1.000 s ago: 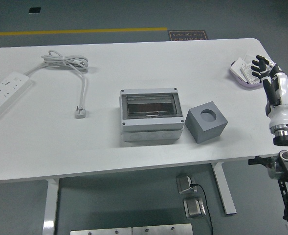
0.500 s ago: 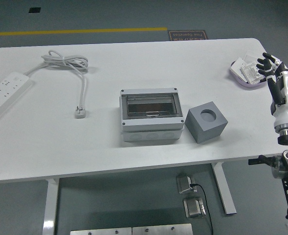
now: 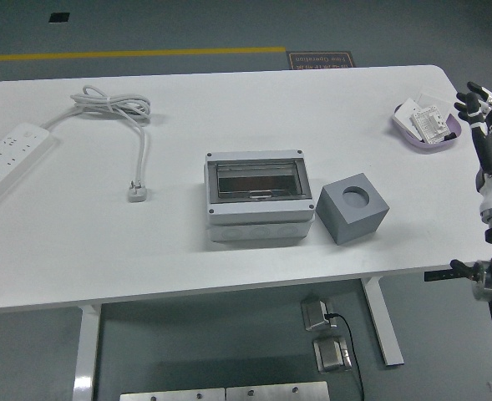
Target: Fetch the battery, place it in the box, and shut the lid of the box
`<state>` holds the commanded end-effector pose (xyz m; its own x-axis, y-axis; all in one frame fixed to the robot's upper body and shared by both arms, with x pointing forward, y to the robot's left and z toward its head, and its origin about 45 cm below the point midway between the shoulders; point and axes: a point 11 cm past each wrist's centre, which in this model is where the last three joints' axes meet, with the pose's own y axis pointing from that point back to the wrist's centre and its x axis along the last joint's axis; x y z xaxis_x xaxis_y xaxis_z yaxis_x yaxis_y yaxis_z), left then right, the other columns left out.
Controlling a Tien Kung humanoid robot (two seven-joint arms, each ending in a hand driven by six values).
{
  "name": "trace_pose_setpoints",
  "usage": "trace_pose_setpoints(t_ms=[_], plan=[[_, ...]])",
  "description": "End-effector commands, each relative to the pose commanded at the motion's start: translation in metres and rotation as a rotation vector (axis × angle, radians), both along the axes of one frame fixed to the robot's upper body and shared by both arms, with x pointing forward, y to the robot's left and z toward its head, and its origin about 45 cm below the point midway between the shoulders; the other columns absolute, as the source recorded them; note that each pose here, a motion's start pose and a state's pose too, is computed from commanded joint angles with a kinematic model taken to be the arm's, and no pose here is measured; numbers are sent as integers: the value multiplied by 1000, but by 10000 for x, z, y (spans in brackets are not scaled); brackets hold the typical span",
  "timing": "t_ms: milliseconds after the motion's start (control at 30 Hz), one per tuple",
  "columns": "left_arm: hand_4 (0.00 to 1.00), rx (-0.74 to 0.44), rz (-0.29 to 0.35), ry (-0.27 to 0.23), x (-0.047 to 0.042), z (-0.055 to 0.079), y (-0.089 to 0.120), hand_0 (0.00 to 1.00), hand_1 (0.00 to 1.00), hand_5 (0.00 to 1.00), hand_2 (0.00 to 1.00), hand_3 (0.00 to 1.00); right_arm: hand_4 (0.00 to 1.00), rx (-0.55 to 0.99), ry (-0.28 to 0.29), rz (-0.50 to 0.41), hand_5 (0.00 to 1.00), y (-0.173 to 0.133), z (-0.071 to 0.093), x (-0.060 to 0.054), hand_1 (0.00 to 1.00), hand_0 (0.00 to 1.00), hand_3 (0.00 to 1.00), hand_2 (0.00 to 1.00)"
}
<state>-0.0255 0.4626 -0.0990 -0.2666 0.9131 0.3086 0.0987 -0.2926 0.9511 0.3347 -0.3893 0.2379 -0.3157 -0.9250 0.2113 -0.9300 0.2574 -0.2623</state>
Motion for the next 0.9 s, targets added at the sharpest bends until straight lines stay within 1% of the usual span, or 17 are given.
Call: trace_pose_setpoints(t_ms=[133,167,200,367,400,567,600,700,767,800,900], plan=[[998,24,-33,26,5,12,29,998,998,998,998,881,932,11,-7,-28,862,-60,23,-16,762,809,810,764],[998,30,-41,29,9,15,37,998,998,998,998,881,932,11,-10,-32,862,-67,34,-17,762,809,810,764],[998,34,-47,31,17,17,42,998,998,998,998,927,933,13,-10,-37,866,-78,37,-13,764,813,795,774],[998,48,-82,33,73,23,59,998,998,998,998,927,933,34,-12,-63,866,-137,24,-23,764,813,795,774],[874,53,-90,33,83,24,62,974,895,818,864,838,927,36,-10,-66,861,-145,18,-28,763,805,916,815],[874,85,-116,26,121,29,80,974,895,818,864,838,927,40,-3,-74,861,-174,0,-46,763,805,916,815],[577,92,-116,22,128,32,87,923,834,479,801,745,918,40,-3,-76,855,-180,3,-49,763,802,826,799],[577,105,-108,8,153,39,104,923,834,479,801,745,918,41,-5,-83,855,-203,10,-60,763,802,826,799],[577,123,-103,-10,183,50,130,923,834,479,801,745,918,39,-6,-88,855,-219,19,-73,763,802,826,799],[551,141,-100,-23,203,59,150,890,778,266,739,687,913,37,-7,-90,850,-228,23,-80,753,803,797,767],[551,207,-85,-74,257,95,223,890,778,266,739,687,913,26,-10,-101,850,-261,45,-113,753,803,797,767]])
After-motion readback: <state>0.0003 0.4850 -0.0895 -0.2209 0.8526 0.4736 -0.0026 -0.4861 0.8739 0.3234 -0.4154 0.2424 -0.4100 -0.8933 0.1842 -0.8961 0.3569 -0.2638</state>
